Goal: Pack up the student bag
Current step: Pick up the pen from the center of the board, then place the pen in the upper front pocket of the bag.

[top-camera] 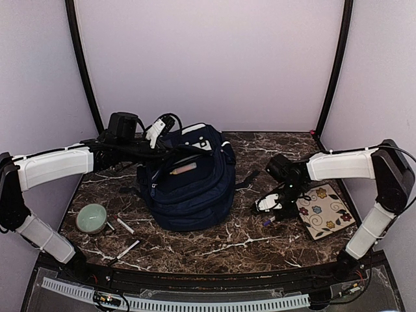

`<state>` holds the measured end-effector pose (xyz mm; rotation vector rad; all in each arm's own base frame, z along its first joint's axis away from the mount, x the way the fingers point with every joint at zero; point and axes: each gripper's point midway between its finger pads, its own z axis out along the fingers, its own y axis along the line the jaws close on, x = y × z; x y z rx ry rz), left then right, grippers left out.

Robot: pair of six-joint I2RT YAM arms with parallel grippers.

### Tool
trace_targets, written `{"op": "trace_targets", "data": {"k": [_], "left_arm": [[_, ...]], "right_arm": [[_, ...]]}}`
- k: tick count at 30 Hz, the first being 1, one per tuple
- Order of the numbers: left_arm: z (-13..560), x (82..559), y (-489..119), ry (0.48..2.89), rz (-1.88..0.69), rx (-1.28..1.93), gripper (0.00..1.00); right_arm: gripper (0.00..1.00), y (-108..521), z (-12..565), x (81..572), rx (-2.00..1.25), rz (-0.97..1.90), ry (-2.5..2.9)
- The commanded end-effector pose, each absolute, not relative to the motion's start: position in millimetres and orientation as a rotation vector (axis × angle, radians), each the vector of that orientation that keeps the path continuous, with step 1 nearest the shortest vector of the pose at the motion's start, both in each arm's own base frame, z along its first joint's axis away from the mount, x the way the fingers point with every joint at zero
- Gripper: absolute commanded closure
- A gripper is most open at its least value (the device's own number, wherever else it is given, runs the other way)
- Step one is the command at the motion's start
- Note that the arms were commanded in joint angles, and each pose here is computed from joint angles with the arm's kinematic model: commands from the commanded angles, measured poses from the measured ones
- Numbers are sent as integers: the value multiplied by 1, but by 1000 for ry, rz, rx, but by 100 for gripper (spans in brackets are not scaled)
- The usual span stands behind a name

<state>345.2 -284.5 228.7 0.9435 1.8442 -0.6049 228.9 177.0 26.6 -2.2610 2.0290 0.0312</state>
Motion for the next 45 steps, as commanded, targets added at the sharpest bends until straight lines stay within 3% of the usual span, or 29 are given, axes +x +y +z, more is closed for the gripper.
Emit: {"op": "trace_targets", "data": {"k": [1,16,31,38,45], "left_arm": [[279,351,-287,1683,-613,911,97],[278,350,-287,1683,-620,915,96],[282,347,-291,1678,-666,913,96],[284,345,-294,1674,-697,912,96],[285,342,-299,1673,-747,916,95]], "right_arm": [[73,175,17,235,-2257,-6,2033],[92,196,20,236,-2297,16,2008],[94,368,184,263,-2107,27,1455],[94,432,201,280,-2042,-57,1311],[94,455,174,310,-2021,-219,1259]]}}
